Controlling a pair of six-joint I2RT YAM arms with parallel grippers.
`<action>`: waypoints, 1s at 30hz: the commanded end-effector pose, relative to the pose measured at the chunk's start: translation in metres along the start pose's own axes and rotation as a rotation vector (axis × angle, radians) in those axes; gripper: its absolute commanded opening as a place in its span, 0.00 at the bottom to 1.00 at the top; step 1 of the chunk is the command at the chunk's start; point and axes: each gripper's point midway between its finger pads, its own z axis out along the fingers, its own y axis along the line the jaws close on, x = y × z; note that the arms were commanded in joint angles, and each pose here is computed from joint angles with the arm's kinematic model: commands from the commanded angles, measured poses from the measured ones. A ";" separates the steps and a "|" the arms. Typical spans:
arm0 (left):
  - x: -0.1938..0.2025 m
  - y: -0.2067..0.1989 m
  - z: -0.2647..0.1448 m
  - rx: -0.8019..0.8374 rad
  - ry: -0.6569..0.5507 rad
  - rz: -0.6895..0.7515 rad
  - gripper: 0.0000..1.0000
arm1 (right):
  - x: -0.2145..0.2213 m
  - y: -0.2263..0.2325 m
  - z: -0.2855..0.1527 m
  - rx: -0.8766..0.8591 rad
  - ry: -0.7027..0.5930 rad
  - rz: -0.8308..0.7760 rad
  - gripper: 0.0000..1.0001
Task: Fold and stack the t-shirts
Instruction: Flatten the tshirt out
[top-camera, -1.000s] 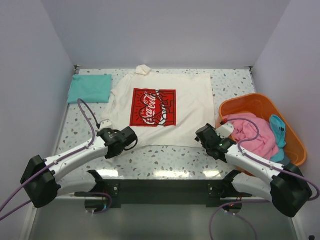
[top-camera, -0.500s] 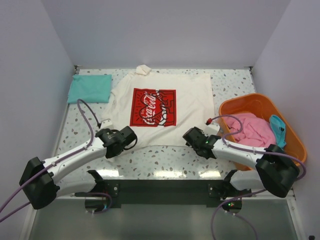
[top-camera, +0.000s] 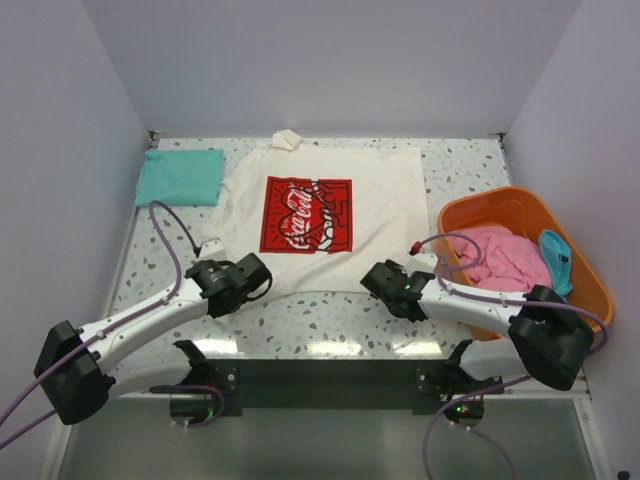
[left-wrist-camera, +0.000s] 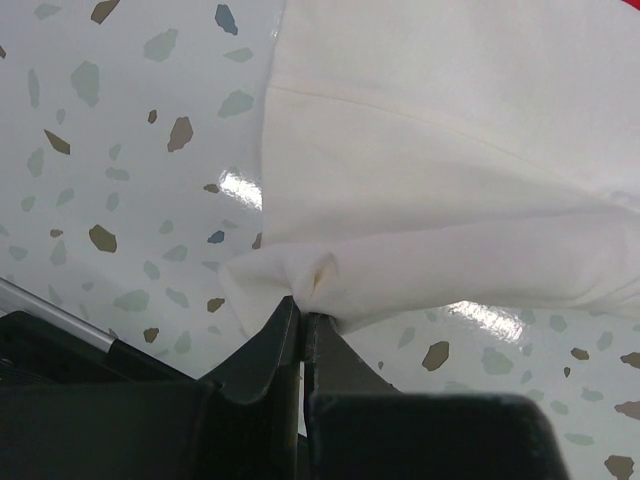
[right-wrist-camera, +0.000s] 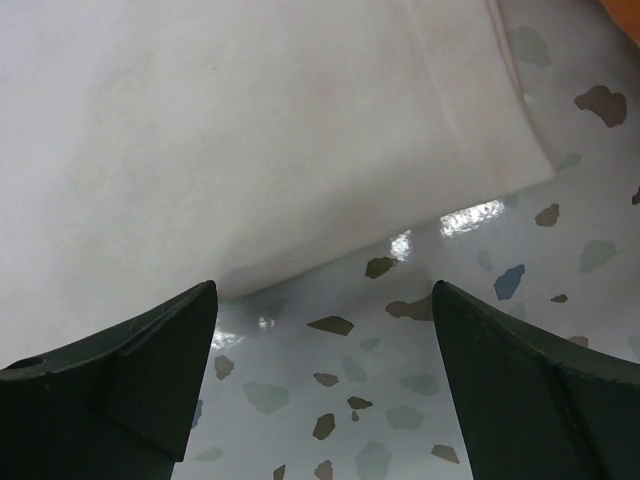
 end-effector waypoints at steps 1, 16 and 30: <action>-0.006 -0.004 0.000 0.023 -0.027 -0.020 0.00 | -0.009 -0.019 0.003 0.051 -0.072 0.055 0.92; -0.005 -0.005 0.001 0.026 -0.022 -0.007 0.00 | -0.022 -0.013 0.013 0.039 -0.120 0.124 0.92; -0.006 -0.006 0.001 0.025 -0.027 -0.003 0.00 | -0.033 -0.021 0.032 0.043 -0.125 0.188 0.90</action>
